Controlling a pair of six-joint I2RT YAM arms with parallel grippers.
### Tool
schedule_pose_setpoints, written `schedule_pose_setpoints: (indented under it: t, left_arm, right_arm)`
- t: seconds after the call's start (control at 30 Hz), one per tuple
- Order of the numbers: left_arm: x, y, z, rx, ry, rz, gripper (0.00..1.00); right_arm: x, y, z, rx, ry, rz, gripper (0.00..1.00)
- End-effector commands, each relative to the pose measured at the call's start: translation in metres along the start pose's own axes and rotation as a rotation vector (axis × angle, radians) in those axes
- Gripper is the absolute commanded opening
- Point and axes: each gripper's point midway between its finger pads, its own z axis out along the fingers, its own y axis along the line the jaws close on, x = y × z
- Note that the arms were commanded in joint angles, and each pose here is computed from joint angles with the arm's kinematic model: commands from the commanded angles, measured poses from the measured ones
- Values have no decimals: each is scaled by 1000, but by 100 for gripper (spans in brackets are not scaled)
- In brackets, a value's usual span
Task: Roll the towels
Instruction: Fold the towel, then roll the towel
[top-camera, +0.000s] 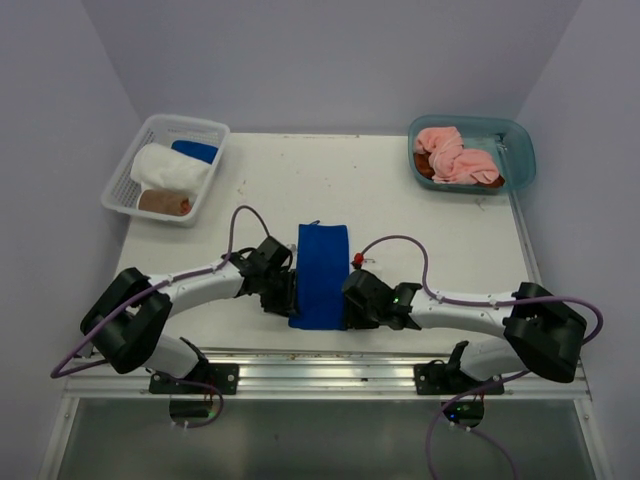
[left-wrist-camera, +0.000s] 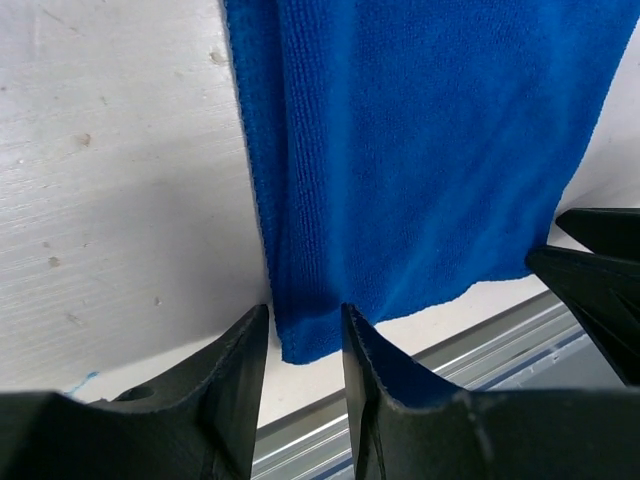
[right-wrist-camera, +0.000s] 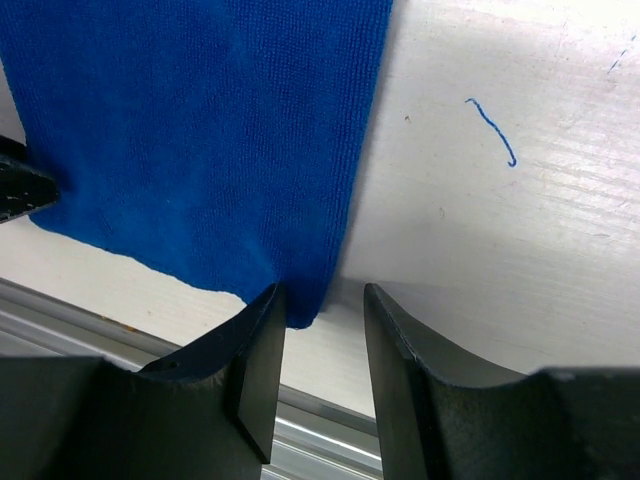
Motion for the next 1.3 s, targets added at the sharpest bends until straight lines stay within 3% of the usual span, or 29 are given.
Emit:
schedule_pose_setpoints:
  t: [0.0, 0.27, 0.43, 0.53, 0.7, 0.8, 1.07, 1.27]
  left_arm:
    - [9, -1, 4, 18, 12, -15, 39]
    - [22, 3, 4, 22, 38, -12, 33]
    - [26, 7, 2, 2, 45, -14, 27]
    - [26, 8, 1, -3, 39, -16, 26]
    - [28, 6, 2, 12, 48, -16, 34]
    - [30, 3, 4, 19, 54, -15, 33]
    - [36, 3, 7, -10, 52, -32, 13]
    - [35, 2, 10, -10, 50, -52, 0]
  right_arm:
    - [2, 3, 3, -9, 1, 66, 40]
    - [6, 0, 3, -12, 6, 70, 35]
    - [4, 0, 2, -20, -9, 90, 17]
    - [4, -1, 0, -19, -11, 93, 14]
    - [5, -1, 1, -15, -7, 89, 15]
    - [6, 1, 2, -20, -6, 87, 16]
    - [6, -1, 1, -9, -14, 92, 16]
    - [8, -2, 1, -12, -17, 95, 26]
